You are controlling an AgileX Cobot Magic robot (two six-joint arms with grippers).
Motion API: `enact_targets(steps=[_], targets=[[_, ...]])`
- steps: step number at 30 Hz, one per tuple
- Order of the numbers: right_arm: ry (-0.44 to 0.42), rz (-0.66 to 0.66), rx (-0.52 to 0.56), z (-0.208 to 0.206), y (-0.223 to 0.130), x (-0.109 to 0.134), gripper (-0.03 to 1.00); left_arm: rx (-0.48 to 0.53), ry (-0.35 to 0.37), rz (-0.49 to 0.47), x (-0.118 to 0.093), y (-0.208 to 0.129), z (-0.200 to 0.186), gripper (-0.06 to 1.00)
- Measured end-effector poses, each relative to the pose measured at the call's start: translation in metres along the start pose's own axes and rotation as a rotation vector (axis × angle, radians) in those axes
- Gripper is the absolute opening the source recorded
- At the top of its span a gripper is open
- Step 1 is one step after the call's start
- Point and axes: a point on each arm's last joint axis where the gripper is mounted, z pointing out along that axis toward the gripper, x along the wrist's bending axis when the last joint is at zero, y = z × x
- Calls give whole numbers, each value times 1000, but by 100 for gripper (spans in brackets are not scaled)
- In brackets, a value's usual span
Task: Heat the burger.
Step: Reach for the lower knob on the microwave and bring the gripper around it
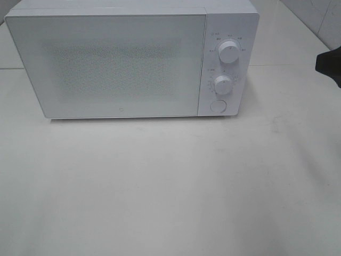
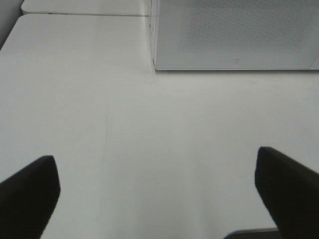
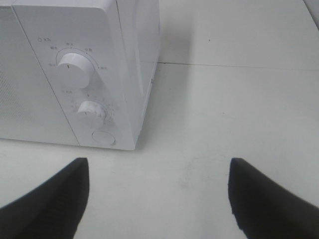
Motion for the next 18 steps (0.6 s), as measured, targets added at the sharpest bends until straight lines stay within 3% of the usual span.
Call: enact_targets(steps=[14, 18], targets=[[4, 0, -97, 44, 5, 0, 75, 0, 1, 0, 0, 0, 0, 99], [8, 1, -174, 54, -7, -2, 75, 0, 1, 0, 0, 0, 0, 99]])
